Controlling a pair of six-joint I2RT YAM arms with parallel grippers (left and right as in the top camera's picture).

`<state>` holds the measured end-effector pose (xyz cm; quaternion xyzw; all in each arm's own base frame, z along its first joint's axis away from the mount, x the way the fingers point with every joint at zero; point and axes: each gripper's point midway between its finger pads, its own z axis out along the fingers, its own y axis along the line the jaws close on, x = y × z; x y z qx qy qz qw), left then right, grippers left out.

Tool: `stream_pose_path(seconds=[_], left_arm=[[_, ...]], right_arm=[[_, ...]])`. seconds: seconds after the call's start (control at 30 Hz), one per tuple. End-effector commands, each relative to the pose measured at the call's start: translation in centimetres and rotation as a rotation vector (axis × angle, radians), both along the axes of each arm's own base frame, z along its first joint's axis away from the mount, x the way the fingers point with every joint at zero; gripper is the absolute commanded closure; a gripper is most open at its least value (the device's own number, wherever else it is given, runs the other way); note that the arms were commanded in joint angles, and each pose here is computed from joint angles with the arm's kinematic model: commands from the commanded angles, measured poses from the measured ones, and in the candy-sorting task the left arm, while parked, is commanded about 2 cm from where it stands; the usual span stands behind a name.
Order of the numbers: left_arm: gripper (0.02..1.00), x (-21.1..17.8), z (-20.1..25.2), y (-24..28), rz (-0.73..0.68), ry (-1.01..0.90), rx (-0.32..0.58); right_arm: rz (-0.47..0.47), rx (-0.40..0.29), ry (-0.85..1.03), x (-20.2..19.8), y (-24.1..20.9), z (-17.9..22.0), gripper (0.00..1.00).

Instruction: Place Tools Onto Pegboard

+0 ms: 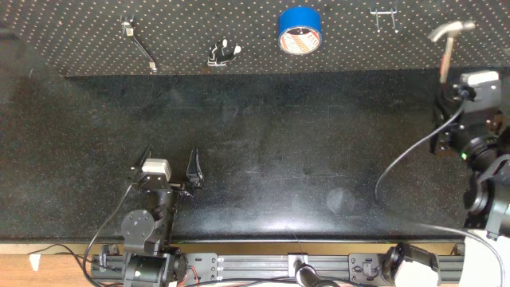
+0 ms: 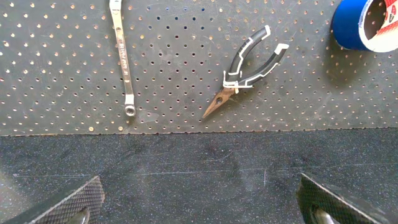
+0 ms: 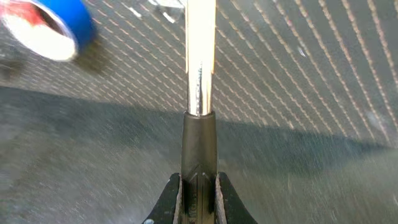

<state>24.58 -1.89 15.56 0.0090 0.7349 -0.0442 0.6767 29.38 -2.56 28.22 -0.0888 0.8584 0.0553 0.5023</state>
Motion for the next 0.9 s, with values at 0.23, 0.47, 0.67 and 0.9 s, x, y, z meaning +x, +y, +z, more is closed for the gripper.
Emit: stream_pose_path(seconds=[0.23, 0.47, 0.67, 0.9], left_arm=[[0.023, -0.1, 0.0, -0.3, -0.015, 0.000, 0.001], [0.023, -0.1, 0.0, -0.3, -0.015, 0.000, 0.001], [0.020, -0.1, 0.0, -0.3, -0.015, 0.000, 0.001], [0.020, -0.1, 0.0, -0.3, -0.015, 0.000, 0.001]], right_arm=[[0.137, 0.060, 0.046, 4.3, 3.5, -2.6, 0.928], [0.171, 0.066, 0.072, 6.9, 4.1, -4.7, 0.928], [0.174, 0.061, 0.126, 7.7, 4.5, -6.6, 0.925], [0.171, 0.070, 0.173, 8.1, 4.4, -8.3, 0.925]])
